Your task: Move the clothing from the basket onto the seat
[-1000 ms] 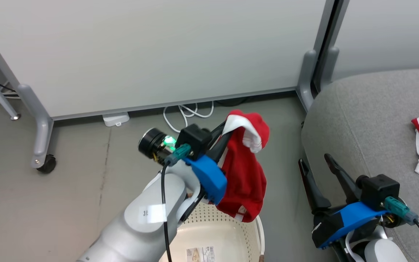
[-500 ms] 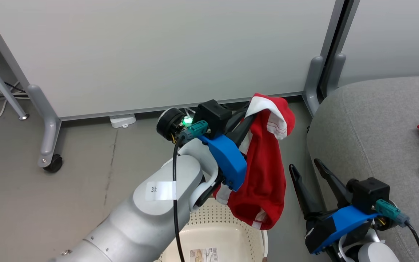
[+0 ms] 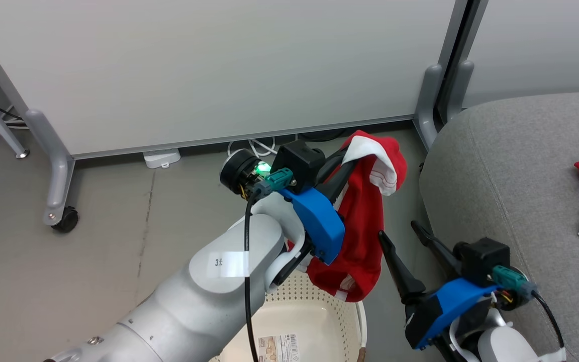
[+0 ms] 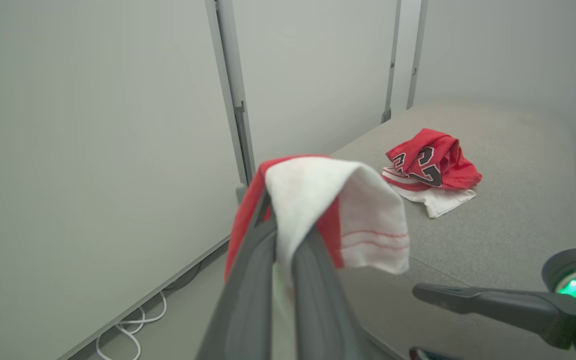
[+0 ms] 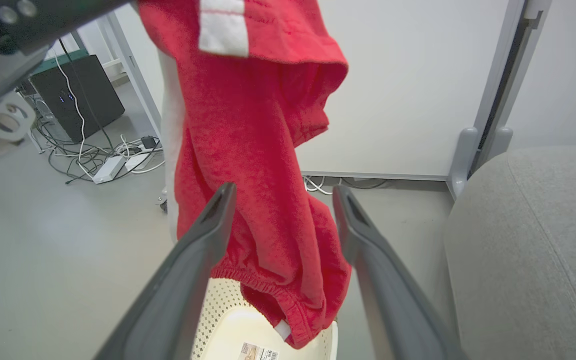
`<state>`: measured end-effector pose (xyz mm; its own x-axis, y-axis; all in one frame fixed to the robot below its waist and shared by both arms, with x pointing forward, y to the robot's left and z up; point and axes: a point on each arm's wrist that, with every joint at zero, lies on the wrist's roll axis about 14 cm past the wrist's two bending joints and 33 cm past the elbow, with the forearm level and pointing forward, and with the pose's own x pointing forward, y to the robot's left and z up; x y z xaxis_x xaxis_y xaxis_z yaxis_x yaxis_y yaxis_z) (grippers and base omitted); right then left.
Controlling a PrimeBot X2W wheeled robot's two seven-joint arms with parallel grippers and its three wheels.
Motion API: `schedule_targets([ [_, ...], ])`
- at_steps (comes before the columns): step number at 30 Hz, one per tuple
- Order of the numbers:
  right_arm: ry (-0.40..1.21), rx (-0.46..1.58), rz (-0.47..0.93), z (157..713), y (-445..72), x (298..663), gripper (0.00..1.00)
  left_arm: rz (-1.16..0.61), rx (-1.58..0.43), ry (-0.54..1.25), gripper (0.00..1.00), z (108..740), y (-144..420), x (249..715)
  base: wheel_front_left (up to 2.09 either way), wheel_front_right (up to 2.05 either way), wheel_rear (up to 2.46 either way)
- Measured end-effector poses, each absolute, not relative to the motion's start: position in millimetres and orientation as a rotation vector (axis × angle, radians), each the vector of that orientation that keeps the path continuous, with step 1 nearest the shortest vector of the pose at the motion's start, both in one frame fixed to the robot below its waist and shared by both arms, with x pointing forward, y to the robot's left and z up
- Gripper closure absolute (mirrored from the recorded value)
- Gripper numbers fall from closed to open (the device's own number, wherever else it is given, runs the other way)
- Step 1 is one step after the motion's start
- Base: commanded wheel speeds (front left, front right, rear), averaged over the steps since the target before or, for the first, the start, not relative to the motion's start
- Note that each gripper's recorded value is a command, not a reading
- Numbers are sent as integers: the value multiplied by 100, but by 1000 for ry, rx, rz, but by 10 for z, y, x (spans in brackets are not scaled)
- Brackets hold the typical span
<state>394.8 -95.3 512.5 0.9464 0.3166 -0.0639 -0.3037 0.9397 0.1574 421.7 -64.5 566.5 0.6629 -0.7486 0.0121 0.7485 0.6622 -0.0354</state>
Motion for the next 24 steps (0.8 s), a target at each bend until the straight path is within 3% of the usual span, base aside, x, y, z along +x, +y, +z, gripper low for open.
schedule_targets([
  [24,194,31,497,5029,-467,4509,0,-910,-58,9,100,5647,-804,4173,0,0,0],
])
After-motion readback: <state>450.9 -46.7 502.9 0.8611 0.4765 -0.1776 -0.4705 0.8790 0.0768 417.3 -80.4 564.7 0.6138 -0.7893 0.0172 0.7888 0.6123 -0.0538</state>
